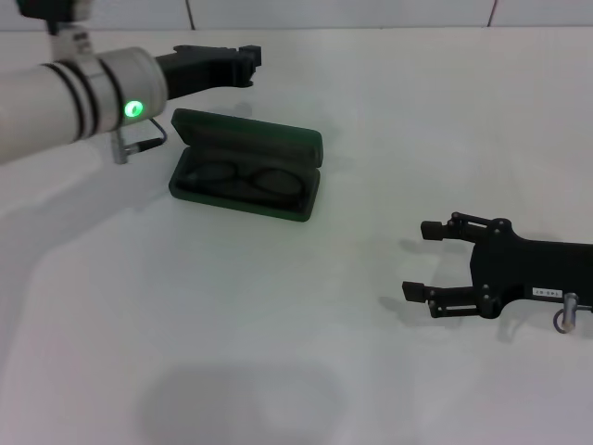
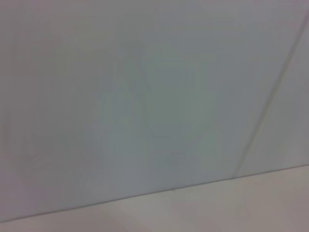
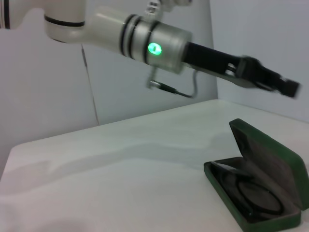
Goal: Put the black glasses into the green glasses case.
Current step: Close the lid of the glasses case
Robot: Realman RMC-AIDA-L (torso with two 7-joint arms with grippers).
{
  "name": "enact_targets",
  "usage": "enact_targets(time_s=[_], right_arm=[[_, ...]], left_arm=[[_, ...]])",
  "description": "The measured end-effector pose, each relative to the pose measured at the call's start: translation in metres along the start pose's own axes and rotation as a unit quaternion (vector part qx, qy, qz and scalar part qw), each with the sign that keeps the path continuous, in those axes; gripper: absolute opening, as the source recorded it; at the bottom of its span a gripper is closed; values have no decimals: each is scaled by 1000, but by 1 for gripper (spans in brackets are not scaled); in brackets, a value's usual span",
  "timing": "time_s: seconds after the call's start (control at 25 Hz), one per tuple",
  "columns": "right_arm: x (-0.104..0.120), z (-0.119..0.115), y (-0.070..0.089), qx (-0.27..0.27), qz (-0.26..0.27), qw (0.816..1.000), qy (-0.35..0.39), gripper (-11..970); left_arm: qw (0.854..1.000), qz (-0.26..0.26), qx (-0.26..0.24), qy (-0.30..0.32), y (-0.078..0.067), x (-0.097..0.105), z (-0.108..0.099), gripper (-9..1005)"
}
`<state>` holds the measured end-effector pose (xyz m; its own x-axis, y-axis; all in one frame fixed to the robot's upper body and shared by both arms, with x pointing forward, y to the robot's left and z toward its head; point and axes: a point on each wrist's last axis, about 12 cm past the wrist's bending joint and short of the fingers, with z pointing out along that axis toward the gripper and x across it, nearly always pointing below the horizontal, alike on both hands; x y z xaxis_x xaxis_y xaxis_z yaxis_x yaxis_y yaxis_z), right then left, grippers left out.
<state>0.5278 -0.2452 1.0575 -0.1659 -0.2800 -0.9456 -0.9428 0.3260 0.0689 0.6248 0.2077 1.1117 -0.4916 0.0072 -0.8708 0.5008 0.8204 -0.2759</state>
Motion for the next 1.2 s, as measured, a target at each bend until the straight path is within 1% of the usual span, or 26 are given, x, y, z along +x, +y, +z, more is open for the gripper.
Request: enact_targets(time_s=[0.08,0.24,0.36,0.48,0.8,1.2], right_arm=[[0,0,0,-1,-4,1000,0,886],[-1,1,0,-1,-8,1000,0,886],[-1,1,0,-2,-10,1000,0,886],[-1,1,0,-2,-10,1000,1,886],[-1,0,1,-6,-14,1000,-3,886],[0,1,2,-7,-14,1000,-4,886]], left_arm=[[1000,4,-29,3,-4,4,11,42],[998,14,-61,8,-10,12,26,42],[997,19,-79,7,-12,19,30,43],[996,21,-91,9,-10,23,30,44],[995,24,-96,20,-7,28,30,45],[995,39,-91,30,-8,34,29,47]])
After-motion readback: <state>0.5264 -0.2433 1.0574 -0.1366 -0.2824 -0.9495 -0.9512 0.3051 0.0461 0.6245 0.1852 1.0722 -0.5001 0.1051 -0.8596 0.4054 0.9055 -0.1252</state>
